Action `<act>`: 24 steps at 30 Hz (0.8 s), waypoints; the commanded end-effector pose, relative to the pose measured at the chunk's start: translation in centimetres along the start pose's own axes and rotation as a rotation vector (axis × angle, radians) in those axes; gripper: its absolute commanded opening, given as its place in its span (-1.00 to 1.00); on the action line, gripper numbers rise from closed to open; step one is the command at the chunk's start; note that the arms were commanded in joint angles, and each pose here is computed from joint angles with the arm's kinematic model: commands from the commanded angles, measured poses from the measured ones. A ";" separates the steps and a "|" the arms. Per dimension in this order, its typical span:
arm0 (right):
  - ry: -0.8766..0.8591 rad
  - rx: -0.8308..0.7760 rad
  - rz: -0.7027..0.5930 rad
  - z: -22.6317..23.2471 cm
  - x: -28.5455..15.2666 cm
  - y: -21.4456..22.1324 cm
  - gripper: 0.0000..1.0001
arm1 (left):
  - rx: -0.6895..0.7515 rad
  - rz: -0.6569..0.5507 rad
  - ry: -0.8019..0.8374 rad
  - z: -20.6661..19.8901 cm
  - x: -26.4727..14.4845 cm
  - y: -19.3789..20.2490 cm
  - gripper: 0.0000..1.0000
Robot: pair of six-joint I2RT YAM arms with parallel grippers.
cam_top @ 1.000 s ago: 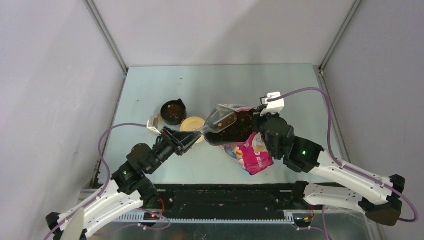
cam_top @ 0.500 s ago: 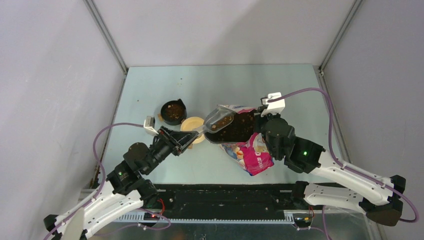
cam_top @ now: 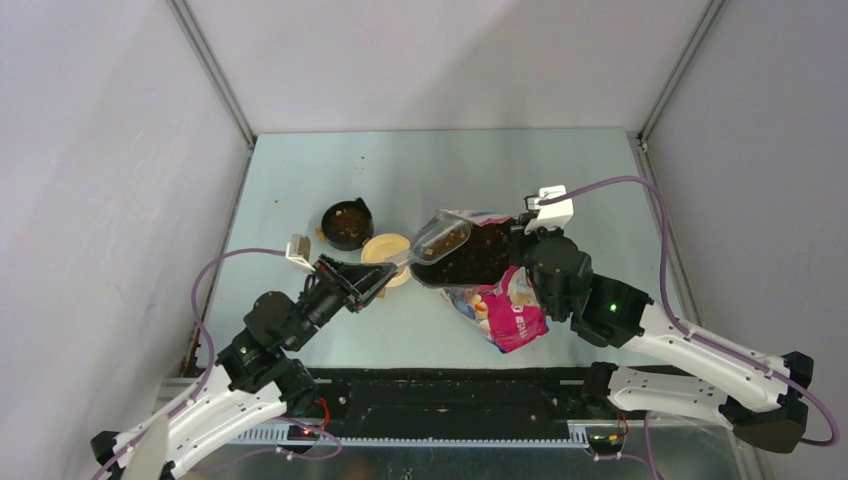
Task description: Serve the pet food
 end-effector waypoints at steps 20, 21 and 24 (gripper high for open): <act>-0.003 0.441 -0.310 -3.2 -3.4 -11.0 -1.00 | -0.057 -0.079 0.321 -6.5 -1.7 -1.6 -1.00; -0.002 0.441 -0.309 -3.2 -3.4 -11.0 -1.00 | -0.062 -0.086 0.334 -6.7 -1.8 -1.7 -1.00; -0.006 0.443 -0.307 -3.3 -3.5 -11.0 -1.00 | -0.044 -0.123 0.319 -7.0 -2.0 -2.3 -1.00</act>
Point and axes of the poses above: each gripper's point midway between its finger pads, its own x axis out along the fingers, its own z axis along the line the jaws close on, y = z × x, the point moved 4 cm from there along -x, back along the fingers, and after that the axes turned 6 degrees about -x, right-handed, at the moved point
